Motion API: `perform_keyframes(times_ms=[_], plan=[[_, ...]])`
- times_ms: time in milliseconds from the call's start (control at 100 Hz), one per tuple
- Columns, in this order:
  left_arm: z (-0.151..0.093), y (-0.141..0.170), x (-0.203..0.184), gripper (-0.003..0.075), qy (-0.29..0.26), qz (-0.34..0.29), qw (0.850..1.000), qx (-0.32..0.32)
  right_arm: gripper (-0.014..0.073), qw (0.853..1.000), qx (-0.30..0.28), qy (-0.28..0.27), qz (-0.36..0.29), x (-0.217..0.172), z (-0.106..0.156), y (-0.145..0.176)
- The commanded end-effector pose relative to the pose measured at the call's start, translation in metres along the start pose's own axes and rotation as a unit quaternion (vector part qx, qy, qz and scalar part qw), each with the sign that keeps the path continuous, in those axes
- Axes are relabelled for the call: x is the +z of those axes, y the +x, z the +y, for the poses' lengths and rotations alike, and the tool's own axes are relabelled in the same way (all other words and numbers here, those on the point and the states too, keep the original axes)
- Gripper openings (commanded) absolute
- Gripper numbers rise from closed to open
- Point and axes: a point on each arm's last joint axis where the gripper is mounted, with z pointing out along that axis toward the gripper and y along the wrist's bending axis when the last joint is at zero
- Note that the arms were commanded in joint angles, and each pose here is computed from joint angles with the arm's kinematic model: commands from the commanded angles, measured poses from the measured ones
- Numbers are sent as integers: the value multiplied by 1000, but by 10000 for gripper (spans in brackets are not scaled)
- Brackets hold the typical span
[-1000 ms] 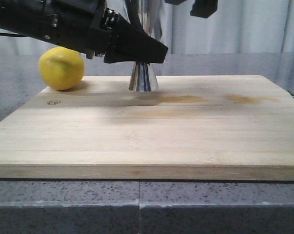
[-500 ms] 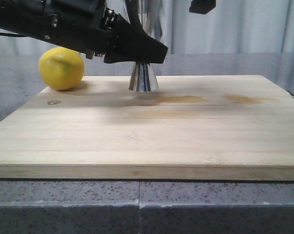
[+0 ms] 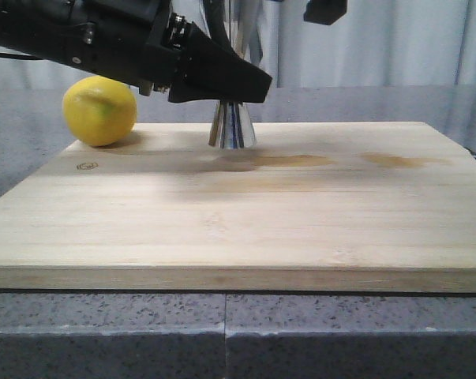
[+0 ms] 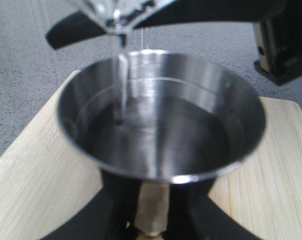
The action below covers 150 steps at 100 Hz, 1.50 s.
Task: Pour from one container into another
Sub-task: 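Tilt the beaker over the jigger cup, pouring liquid in, then tilt the beaker upright and carry it back toward its spot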
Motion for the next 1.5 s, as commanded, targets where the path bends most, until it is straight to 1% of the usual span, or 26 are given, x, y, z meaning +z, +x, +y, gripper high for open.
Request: perform_keyframes(times_ms=[0,60,130,180,250,360,390,400,490,520,530,540,550,600,650,660,720,750,760,810,870,990,1040,1150,1270,1490], plan=[[-5,-32,-11,93,0,-57,998,13,280,999,42,32,-13,-14,-20,-1],[-5,-32,-11,93,0,-57,998,13,280,997,76,31,-4,-13,-20,3],[-5,-32,-11,93,0,-57,998,13,280,991,129,36,0,-14,-24,9],[-5,-32,-11,93,0,-57,998,13,280,985,168,45,-4,-18,-28,13],[-5,-32,-11,93,0,-57,998,13,280,971,233,55,-14,-24,-35,20],[-5,-32,-11,93,0,-57,998,13,280,941,330,69,-29,-35,-45,33],[-5,-32,-11,93,0,-57,998,13,280,934,349,72,-32,-37,-47,38],[-5,-32,-11,93,0,-57,998,13,280,934,350,71,-31,-37,-46,38],[-5,-32,-11,93,0,-57,998,13,280,909,408,76,-43,-42,-45,55],[-5,-32,-11,93,0,-57,998,13,280,901,426,75,-45,-42,-42,60],[-5,-32,-11,93,0,-57,998,13,280,896,435,78,-49,-43,-42,62],[-5,-32,-11,93,0,-57,998,13,280,896,435,76,-47,-43,-41,62],[-5,-32,-11,93,0,-57,998,13,280,889,450,76,-50,-44,-39,65],[-5,-32,-11,93,0,-57,998,13,280,872,480,81,-57,-45,-35,75],[-5,-32,-11,93,0,-57,998,13,280,860,499,84,-61,-46,-29,82],[-5,-32,-11,93,0,-57,998,13,280,857,506,82,-60,-45,-24,85],[-5,-32,-11,93,0,-57,998,13,280,838,534,89,-71,-46,-16,94],[-5,-32,-11,93,0,-57,998,13,280,832,544,87,-71,-44,-9,97],[-5,-32,-11,93,0,-57,998,13,280,826,552,89,-74,-45,-6,98],[-5,-32,-11,93,0,-57,998,13,280,814,567,92,-85,-43,4,103],[-5,-32,-11,93,0,-57,998,13,280,807,576,89,-95,-41,18,106],[-5,-32,-11,93,0,-57,998,13,280,792,588,92,-138,-38,41,106],[-5,-32,-11,93,1,-57,998,13,280,787,595,88,-141,-36,52,107],[-5,-32,-11,93,2,-58,998,14,280,781,604,77,-138,-30,69,110],[-5,-32,-11,93,2,-58,998,14,280,773,618,70,-130,-19,78,113],[-5,-32,-11,93,2,-58,998,14,280,766,626,67,-128,2,90,118]])
